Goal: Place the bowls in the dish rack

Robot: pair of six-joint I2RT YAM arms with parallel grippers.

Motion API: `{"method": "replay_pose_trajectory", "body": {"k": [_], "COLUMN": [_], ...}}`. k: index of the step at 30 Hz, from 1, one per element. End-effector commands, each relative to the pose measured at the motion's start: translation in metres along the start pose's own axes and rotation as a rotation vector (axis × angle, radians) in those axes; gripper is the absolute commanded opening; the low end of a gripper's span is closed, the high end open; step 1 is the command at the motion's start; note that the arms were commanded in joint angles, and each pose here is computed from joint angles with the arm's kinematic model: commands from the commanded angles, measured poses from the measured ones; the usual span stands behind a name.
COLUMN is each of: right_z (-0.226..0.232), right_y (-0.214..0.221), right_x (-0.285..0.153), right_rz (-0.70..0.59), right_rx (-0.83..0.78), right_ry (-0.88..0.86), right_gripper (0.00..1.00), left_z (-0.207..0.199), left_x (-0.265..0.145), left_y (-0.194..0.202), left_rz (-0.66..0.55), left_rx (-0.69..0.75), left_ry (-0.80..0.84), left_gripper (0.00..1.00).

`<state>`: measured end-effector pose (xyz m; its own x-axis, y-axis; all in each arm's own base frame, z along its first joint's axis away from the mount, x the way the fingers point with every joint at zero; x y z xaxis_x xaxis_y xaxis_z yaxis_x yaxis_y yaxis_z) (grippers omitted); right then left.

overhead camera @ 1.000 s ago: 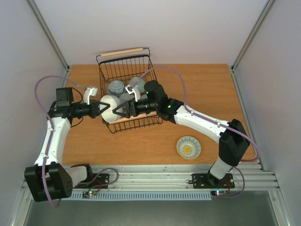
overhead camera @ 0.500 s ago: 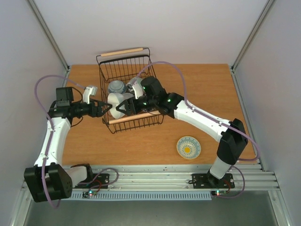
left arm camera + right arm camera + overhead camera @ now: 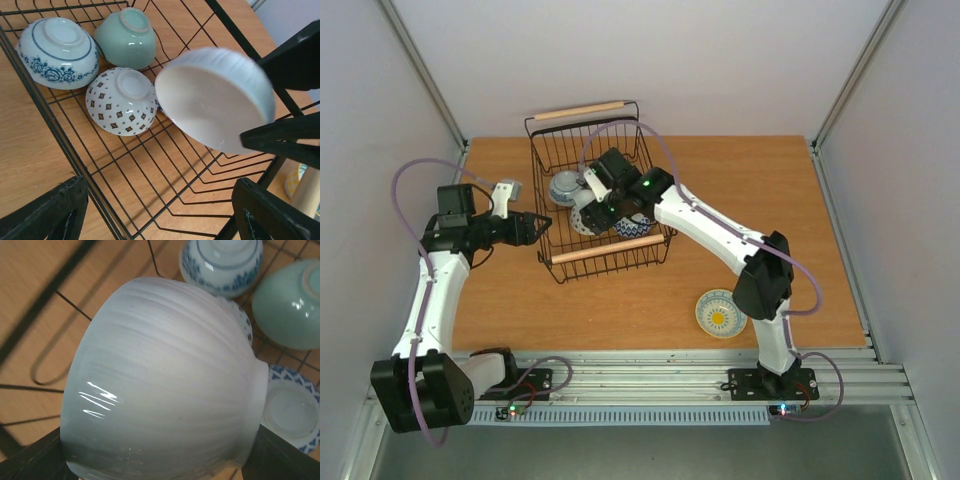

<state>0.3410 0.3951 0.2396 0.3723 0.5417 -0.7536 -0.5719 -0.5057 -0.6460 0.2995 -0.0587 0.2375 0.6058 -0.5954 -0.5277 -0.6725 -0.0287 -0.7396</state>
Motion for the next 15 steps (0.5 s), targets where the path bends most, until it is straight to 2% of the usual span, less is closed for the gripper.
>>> {"method": "replay_pose_trajectory", "body": {"k": [1,15], "right_z": [-0.025,-0.04], "right_y": [0.007,0.036], "right_x": [0.002,0.023], "right_rz": [0.074,0.253], "right_rx": [-0.102,-0.253], "right_ry": [0.159,0.304], "right_gripper": [0.01,0.01], "left_z": [0.002,0.007], "left_x": [-0.009,-0.007], "left_y": [-0.016,-0.016], "left_rz": [-0.057,-0.058], "left_rx": [0.038,0.029], "left_ry": [-0.052,-0.072], "left_gripper": [0.8,0.8]}}
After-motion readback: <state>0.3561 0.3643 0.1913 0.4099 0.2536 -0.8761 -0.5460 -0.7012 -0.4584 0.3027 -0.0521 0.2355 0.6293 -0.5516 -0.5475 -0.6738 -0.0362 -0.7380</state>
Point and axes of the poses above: each gripper's point midway between its finger pads, its own x axis out along the fingers, its own z axis along the line the jaws close on, y = z × x, the point moved 2 cm from there along -x, back along the fingers, and after that the axes turned 1 degree about x, right-handed, at the moved point
